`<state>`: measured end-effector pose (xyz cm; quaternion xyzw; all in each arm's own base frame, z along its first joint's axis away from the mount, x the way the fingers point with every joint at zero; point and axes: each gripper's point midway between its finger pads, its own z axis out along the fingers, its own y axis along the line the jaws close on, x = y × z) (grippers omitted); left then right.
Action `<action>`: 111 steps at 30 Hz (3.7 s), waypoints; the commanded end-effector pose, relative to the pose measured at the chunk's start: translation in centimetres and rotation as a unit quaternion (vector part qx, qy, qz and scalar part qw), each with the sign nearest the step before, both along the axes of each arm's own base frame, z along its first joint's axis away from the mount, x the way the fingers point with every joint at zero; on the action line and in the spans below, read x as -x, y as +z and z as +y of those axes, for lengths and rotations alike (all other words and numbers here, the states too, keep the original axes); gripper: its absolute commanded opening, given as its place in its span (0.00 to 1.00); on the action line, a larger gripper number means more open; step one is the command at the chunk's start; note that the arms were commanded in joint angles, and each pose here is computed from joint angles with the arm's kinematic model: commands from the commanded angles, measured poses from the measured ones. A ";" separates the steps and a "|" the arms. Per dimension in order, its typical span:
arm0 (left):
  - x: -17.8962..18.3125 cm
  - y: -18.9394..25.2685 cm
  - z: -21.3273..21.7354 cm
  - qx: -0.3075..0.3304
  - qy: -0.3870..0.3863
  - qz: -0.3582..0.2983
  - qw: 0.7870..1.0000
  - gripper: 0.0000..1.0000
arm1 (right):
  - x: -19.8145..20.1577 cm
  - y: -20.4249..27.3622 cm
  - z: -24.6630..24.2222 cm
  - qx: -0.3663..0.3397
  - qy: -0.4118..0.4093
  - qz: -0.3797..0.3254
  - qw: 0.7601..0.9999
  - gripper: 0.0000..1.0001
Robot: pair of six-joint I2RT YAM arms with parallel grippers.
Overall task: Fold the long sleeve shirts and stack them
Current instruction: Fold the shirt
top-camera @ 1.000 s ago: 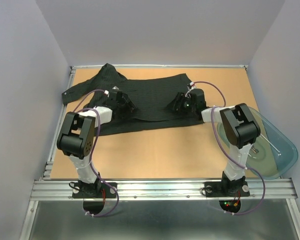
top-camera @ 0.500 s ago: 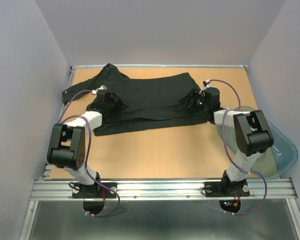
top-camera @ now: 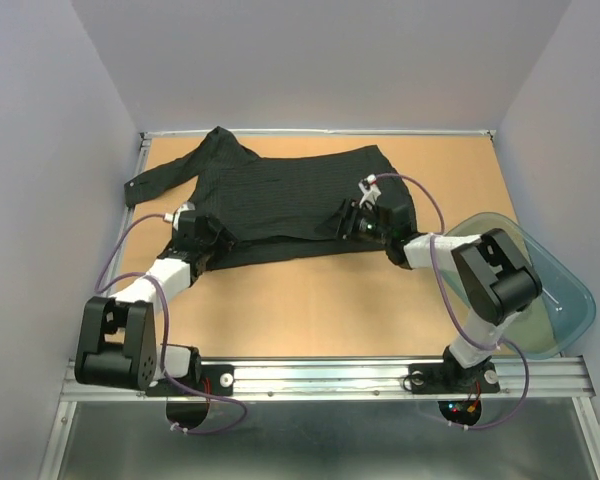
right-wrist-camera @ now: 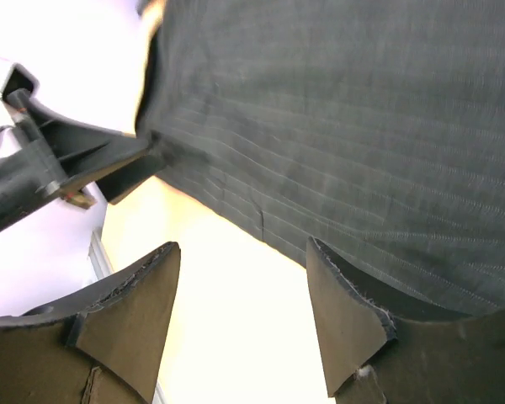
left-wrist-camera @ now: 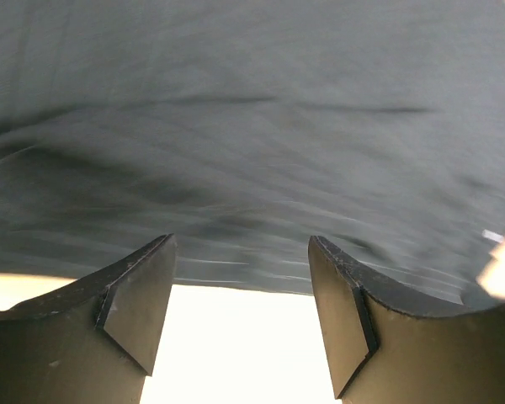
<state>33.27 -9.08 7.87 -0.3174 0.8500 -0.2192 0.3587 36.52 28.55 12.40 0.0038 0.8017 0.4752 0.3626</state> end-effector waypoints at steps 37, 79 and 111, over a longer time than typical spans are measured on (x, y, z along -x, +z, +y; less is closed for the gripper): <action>-4.3 5.8 -1.3 -0.151 -0.064 -0.037 0.986 0.71 | -6.8 -1.0 -13.5 0.331 -0.136 -0.105 0.928 0.66; 4.3 5.3 -0.5 -0.176 -0.112 0.048 0.977 0.80 | 3.7 3.5 -12.6 0.359 -0.084 0.001 0.929 0.67; -16.9 -1.6 10.7 -0.272 -0.165 0.057 0.946 0.73 | -15.2 -2.7 -19.5 0.371 -0.108 0.015 0.922 0.56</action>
